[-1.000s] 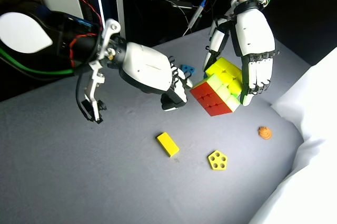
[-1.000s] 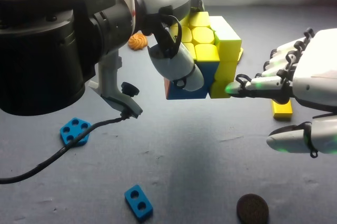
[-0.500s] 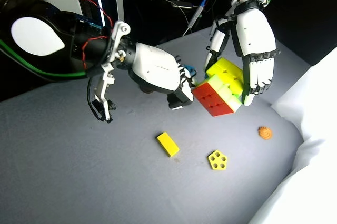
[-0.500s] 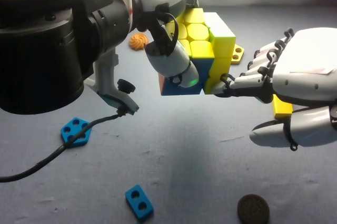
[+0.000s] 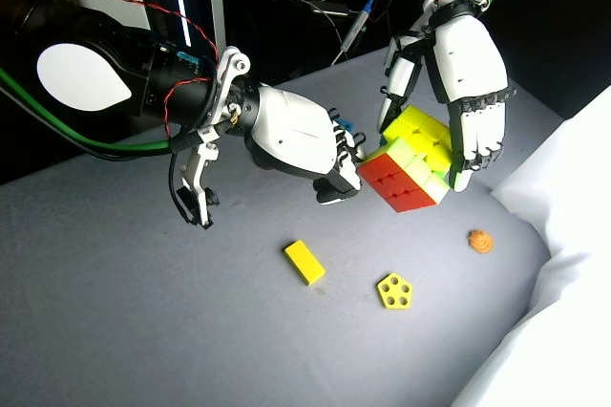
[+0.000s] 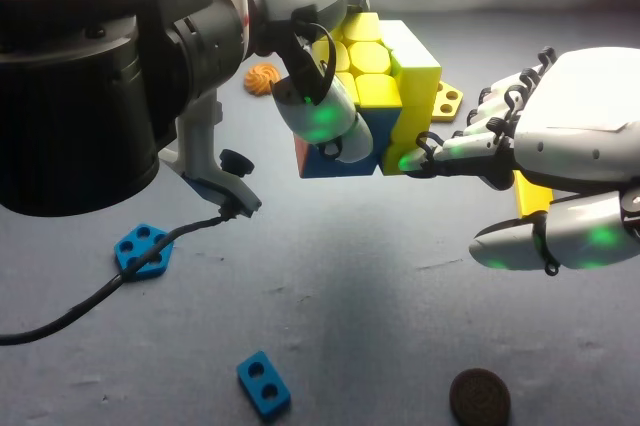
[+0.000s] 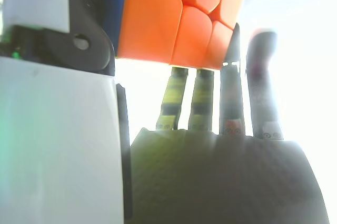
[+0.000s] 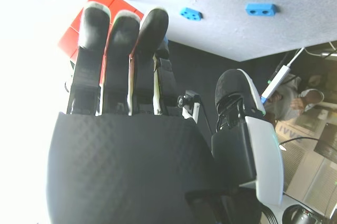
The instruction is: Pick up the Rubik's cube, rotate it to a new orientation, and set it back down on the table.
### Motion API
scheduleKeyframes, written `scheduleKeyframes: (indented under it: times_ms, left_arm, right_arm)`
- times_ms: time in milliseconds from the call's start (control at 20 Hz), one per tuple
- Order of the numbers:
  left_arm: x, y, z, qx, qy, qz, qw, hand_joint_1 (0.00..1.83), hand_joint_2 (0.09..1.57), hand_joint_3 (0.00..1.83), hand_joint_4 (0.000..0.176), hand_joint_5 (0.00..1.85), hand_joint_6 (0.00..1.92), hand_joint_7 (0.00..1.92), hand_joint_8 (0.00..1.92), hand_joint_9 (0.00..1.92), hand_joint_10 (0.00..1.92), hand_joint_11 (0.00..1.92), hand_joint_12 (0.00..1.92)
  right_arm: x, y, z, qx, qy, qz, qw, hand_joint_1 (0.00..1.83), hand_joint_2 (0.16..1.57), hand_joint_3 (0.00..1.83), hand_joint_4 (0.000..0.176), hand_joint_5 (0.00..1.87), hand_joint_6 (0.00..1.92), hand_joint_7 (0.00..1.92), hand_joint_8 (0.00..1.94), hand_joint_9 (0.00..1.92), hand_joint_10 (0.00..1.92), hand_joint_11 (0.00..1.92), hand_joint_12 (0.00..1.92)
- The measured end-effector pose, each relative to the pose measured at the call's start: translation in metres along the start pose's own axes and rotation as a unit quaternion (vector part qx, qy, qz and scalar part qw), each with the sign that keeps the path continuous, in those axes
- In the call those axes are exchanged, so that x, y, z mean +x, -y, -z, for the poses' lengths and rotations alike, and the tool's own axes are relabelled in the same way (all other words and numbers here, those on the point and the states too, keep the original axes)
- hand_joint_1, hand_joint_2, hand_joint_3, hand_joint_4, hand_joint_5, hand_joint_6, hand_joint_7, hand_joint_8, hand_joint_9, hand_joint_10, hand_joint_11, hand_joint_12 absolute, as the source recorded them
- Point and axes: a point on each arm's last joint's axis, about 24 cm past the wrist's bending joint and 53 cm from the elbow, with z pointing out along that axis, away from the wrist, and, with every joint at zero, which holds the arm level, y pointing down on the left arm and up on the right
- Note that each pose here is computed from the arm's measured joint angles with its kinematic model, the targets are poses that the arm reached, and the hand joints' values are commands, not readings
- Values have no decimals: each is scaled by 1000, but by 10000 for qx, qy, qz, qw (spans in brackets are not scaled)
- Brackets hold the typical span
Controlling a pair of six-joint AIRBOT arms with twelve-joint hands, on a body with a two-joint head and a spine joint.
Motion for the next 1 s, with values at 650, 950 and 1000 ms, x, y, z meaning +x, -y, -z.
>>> scheduleKeyframes:
  times_ms: [650,950,1000]
  left_arm:
    - [-1,0,0,8,9,4,10000,1022,1424,7,0,460,1671,480,1920,323,1921,329,1921]
    - [2,1,0,26,-57,69,10000,1039,1412,0,0,506,1625,481,1906,339,1921,355,1921]
    - [4,2,0,44,-89,84,9999,1023,1421,0,0,493,1654,462,1918,324,1921,344,1921]
  right_arm:
    - [4,8,-8,79,-61,-77,9999,4,1297,1,0,228,3,524,1435,470,1877,435,1921]
    - [23,11,0,138,-283,-36,9995,14,1293,0,0,222,4,535,1428,483,1867,448,1921]
    - [27,14,3,192,-356,-22,9992,16,1296,2,0,196,0,538,1432,493,1877,450,1921]
